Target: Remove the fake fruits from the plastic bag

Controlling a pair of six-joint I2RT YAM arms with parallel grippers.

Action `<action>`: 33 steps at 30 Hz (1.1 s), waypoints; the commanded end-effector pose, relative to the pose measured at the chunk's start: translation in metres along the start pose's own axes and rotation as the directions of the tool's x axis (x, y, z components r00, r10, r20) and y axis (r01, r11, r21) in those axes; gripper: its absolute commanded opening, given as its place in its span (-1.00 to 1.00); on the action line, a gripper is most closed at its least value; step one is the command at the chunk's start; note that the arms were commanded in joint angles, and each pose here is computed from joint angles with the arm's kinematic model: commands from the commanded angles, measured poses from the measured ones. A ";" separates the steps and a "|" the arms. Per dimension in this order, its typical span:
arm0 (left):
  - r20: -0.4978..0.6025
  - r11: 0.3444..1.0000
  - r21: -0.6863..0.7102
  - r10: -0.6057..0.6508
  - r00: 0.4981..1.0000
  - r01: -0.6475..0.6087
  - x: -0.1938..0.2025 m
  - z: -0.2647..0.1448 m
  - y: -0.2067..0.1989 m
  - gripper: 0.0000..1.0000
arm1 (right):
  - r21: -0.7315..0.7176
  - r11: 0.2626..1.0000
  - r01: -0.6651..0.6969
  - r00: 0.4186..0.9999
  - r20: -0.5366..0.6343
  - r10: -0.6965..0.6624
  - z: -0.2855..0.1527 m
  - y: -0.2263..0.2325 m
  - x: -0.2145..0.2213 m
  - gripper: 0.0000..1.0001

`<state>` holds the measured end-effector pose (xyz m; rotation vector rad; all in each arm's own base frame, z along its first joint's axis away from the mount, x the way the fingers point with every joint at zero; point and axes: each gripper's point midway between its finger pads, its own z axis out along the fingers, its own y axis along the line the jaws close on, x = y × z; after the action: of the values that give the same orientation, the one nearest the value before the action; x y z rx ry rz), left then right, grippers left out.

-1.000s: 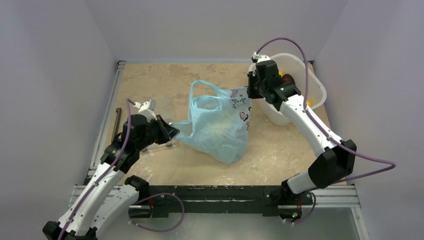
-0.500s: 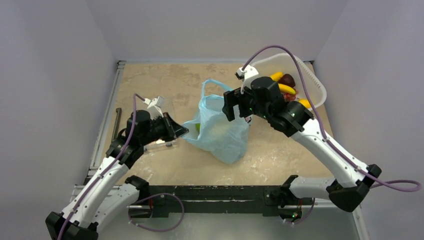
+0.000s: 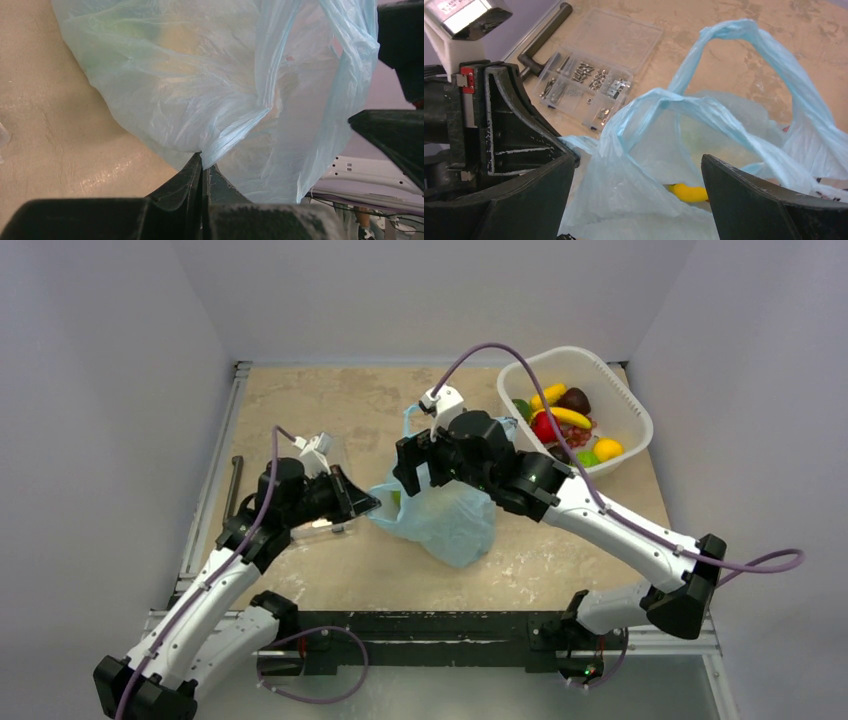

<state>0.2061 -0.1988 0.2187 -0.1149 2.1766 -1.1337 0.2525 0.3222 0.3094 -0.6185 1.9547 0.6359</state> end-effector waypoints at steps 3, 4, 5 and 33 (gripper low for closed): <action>0.011 0.998 0.042 -0.039 0.999 0.038 -0.016 0.006 -0.019 -1.00 | 0.229 0.965 -0.125 0.985 0.142 0.094 0.008 -0.020 -0.004 0.60; 0.009 0.998 0.041 -0.051 0.999 0.051 -0.017 0.007 -0.019 -1.00 | 0.205 0.971 -0.122 0.985 0.143 0.093 0.007 -0.016 -0.004 0.32; 0.012 0.997 0.032 -0.065 0.998 0.064 -0.018 0.009 -0.018 -1.00 | 0.171 0.978 -0.120 0.984 0.153 0.093 0.005 -0.011 -0.007 -0.09; 0.196 0.991 -0.022 -0.124 0.973 0.131 -0.102 0.039 -0.010 -1.00 | -0.201 0.841 -0.503 0.851 -0.287 0.440 -0.043 0.047 0.261 -1.00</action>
<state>0.2779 -0.2014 0.2295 -0.4078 2.2283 -1.0967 0.1102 0.2886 0.1459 -0.2880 2.1178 1.2465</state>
